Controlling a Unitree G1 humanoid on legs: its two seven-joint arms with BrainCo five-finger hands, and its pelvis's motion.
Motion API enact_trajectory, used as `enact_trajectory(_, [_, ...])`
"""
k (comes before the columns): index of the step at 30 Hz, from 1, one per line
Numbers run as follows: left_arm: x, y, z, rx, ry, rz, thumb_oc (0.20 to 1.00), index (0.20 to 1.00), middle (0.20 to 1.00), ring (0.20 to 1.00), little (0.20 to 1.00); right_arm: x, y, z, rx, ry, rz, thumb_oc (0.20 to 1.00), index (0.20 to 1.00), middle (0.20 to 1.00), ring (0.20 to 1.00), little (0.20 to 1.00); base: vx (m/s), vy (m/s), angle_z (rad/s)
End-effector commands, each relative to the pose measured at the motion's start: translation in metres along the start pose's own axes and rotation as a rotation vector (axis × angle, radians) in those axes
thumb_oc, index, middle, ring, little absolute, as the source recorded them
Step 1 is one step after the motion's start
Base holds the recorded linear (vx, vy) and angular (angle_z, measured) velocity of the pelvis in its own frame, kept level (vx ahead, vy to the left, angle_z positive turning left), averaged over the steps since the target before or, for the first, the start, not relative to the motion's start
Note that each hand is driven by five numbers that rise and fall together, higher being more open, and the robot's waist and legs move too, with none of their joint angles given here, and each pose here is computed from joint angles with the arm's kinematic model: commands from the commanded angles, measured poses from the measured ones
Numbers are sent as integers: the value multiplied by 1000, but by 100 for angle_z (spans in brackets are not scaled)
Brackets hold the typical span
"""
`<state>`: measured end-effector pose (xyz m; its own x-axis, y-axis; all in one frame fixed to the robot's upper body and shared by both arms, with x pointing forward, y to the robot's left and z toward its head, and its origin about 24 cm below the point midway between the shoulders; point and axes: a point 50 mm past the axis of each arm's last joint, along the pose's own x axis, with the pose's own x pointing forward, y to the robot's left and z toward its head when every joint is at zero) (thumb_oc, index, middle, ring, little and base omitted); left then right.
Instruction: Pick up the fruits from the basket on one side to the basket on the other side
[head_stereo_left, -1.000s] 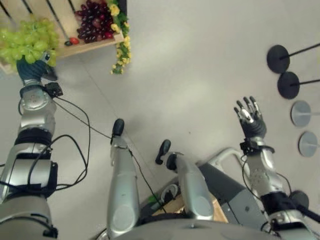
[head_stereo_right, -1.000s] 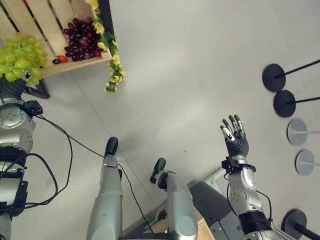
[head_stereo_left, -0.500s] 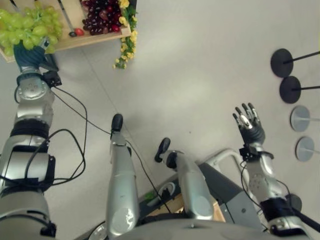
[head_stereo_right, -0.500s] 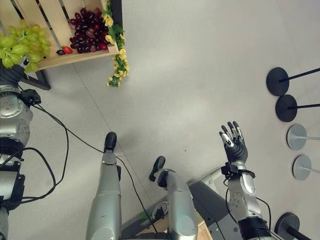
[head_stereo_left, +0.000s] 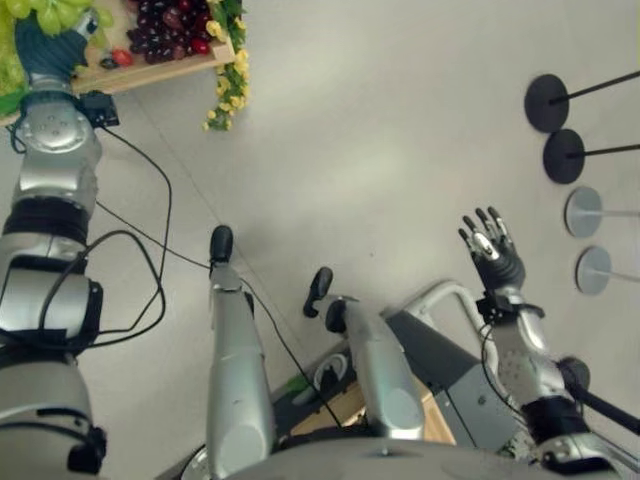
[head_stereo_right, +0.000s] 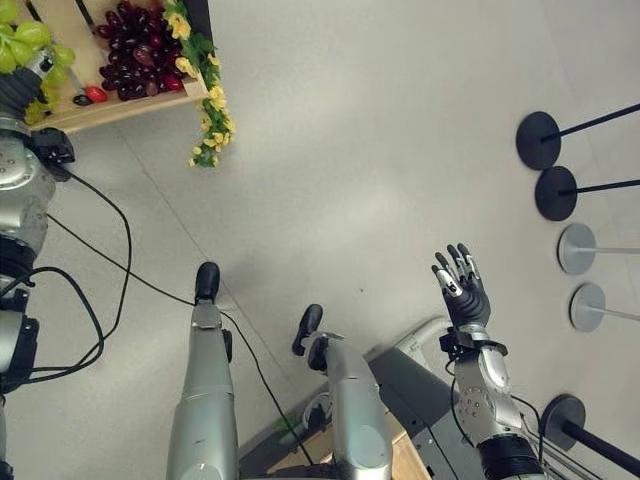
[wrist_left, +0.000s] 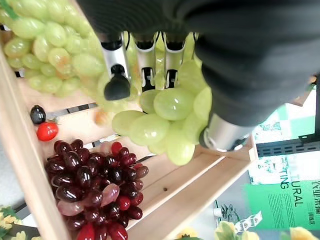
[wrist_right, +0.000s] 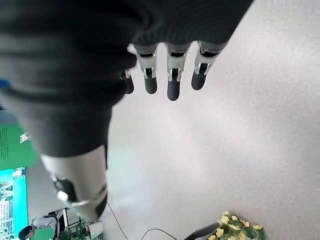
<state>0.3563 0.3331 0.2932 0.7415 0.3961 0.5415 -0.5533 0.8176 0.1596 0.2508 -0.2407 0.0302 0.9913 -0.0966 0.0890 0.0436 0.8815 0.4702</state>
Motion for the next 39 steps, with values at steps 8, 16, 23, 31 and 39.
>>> enact_trajectory(8, [20,42,53,-62,-191,137,200,200,200,200,200,2,-3,21,-23,-83,18,1000,1000,1000,1000,1000,10,20,-1])
enact_trajectory(16, [25,51,70,-43,-229,163,200,200,200,200,200,3,0,20,-26,-80,39,1000,1000,1000,1000,1000,8,30,-8])
enact_trajectory(23, [28,61,73,-28,-226,197,200,200,200,200,200,3,2,19,-24,-74,53,1000,1000,1000,1000,1000,-4,37,-8])
enact_trajectory(31, [27,65,69,-38,-210,218,1000,1000,1000,1000,1000,3,1,19,-23,-75,50,1000,1000,1000,1000,1000,-3,24,-8])
enact_trajectory(39, [25,66,64,-45,-197,224,1000,1000,1000,1000,1000,3,0,20,-23,-75,44,1000,1000,1000,1000,1000,0,9,-2])
